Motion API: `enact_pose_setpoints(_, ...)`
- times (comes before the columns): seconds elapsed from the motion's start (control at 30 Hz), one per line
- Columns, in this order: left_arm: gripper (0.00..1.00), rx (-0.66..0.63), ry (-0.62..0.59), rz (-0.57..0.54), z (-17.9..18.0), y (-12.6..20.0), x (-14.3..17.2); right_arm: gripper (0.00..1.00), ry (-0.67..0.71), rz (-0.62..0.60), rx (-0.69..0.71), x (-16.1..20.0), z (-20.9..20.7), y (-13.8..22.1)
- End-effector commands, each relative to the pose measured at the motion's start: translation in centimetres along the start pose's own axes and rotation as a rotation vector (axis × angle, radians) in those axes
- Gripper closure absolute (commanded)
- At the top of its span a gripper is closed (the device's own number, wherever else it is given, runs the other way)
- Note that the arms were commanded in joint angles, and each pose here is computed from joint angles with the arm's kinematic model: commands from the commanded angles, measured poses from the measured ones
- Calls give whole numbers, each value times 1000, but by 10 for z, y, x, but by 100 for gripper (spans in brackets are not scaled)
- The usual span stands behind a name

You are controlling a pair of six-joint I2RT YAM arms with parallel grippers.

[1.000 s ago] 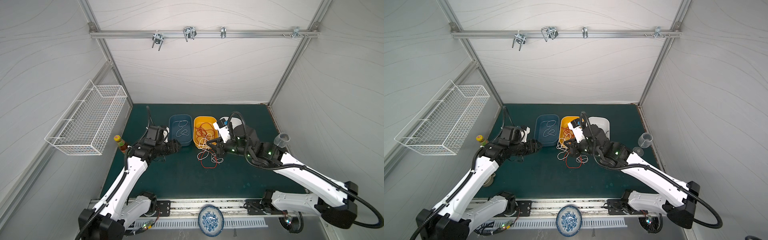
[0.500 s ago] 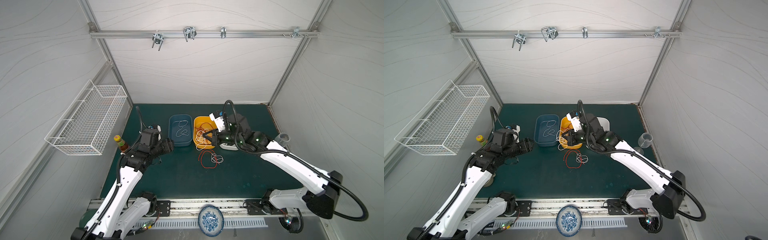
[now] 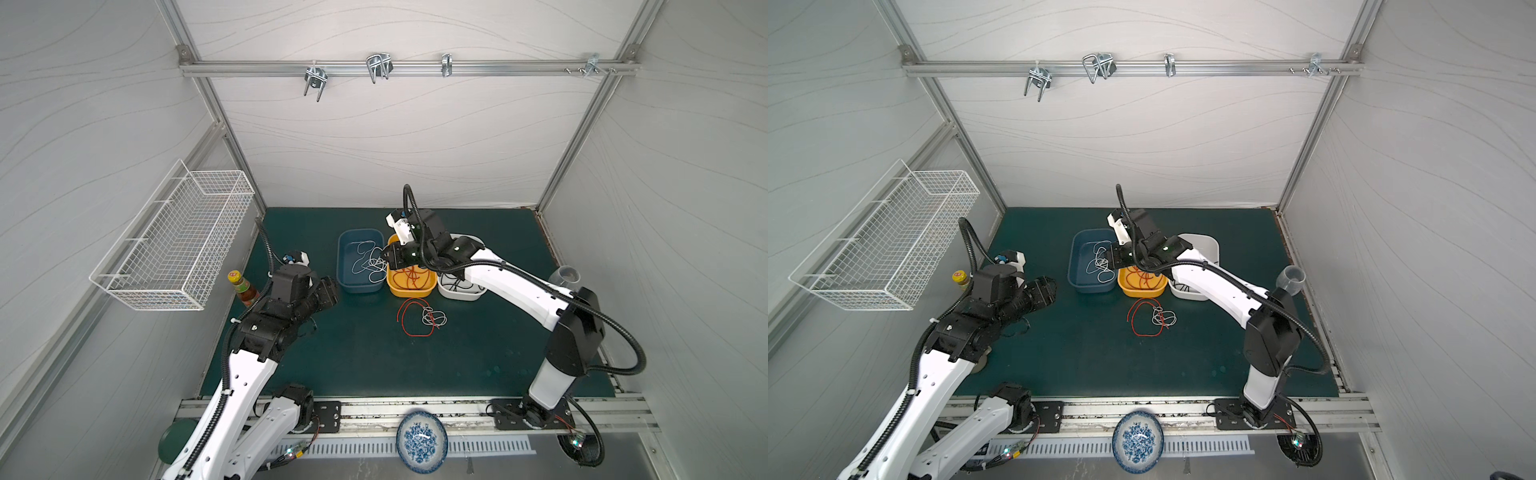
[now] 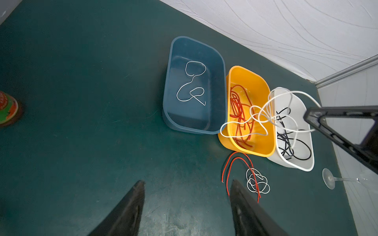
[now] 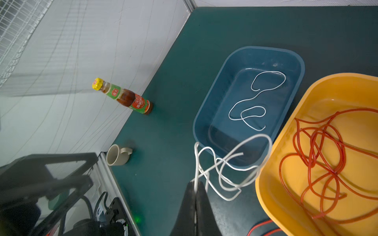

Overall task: Untangle and sort cables by color
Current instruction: Place the cable in the container.

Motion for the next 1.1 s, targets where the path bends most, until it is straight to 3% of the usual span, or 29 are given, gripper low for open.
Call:
enact_pose_setpoints(0.0, 33, -5, 19, -43, 0, 4, -7, 100, 26, 2, 18, -9, -7, -19)
enact_pose_setpoints(0.13, 33, -4, 29, -39, 1, 3, -9, 100, 37, 25, 41, -11, -11, -37)
enact_pose_setpoints(0.23, 33, -3, 33, -28, 1, 1, -8, 100, 126, -4, 120, -12, -7, -42)
enact_pose_setpoints(0.43, 34, -3, 43, -28, 2, 0, -10, 100, -36, 122, 104, 0, -44, -78)
enact_pose_setpoints(0.57, 34, -3, 44, -29, 3, 0, -10, 100, -43, 234, 124, 19, -55, -102)
enact_pose_setpoints(1.07, 34, -5, 65, -21, 5, -2, -12, 94, 20, 326, 217, 47, -74, -132)
Point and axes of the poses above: each gripper's point midway between its finger pads, its own y axis back along the fingers, its own z axis along the line the jaws close on, x = y × z, the point moved 6 cm from there along y, back along the fingers, and after that the axes turned 9 degrees about y, right-handed, at the moved point
